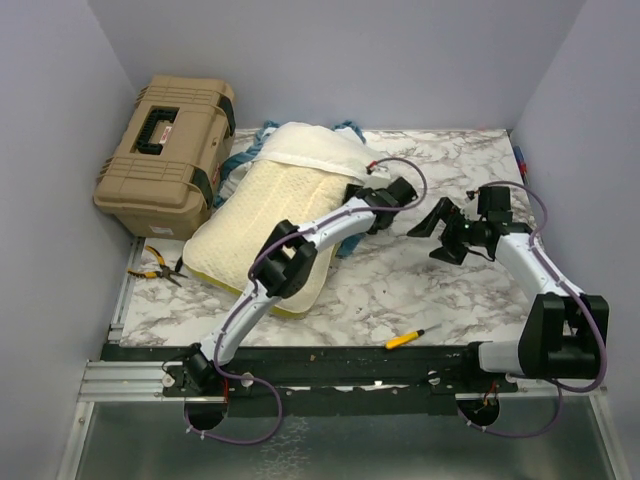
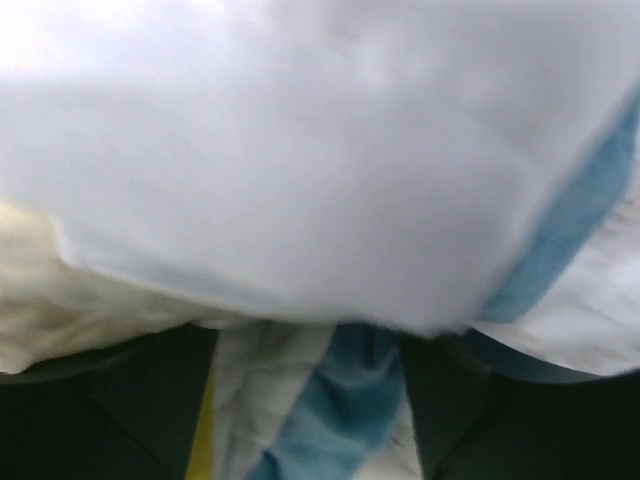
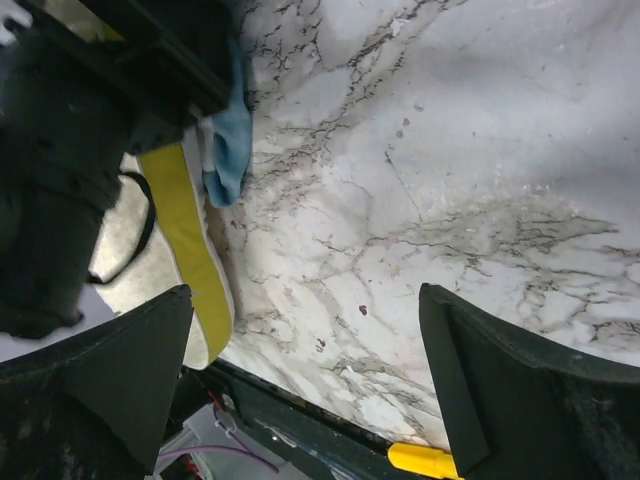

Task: Put the pillow into the pillowcase

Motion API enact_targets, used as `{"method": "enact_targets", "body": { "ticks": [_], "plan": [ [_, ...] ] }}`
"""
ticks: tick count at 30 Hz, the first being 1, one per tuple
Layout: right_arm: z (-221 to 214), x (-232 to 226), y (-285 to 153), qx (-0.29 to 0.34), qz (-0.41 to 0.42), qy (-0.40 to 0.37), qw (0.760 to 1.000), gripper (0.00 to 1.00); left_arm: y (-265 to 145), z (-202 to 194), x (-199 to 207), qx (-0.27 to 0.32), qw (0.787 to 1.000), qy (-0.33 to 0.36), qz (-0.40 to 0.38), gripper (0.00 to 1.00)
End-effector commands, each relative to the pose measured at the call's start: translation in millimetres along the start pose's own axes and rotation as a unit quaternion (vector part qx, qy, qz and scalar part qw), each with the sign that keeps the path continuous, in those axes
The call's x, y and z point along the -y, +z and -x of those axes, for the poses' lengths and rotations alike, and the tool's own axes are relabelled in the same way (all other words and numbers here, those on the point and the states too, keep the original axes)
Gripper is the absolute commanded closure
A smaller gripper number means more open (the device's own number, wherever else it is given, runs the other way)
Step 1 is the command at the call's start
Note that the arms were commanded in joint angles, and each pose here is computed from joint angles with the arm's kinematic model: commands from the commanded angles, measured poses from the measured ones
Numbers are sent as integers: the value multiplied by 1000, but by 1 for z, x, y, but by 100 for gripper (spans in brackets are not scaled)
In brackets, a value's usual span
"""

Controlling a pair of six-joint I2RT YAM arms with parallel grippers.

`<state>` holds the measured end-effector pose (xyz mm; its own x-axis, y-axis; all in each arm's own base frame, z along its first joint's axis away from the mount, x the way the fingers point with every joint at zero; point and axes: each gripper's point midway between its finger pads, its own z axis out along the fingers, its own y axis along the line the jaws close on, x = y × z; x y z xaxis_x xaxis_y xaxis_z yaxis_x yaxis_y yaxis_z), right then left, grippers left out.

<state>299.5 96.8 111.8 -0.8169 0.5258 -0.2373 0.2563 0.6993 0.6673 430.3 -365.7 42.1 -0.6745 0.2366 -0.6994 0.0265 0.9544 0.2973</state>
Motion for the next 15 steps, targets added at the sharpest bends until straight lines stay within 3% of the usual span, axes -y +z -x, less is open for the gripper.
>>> {"method": "enact_targets", "body": {
  "ticks": [1,4,5,15],
  "plan": [
    [11,-15,1,-5,33,-19,999,0,44,2,-81,-57,995,-55,55,41],
    [13,-18,4,-12,43,-24,999,0,33,18,-103,-48,996,-52,55,76],
    [14,-18,6,-14,44,-25,999,1,24,26,-109,-41,996,-52,54,97],
    [38,-42,32,-34,98,-10,995,1,-81,101,-178,34,993,-116,-17,100]
  ]
}}
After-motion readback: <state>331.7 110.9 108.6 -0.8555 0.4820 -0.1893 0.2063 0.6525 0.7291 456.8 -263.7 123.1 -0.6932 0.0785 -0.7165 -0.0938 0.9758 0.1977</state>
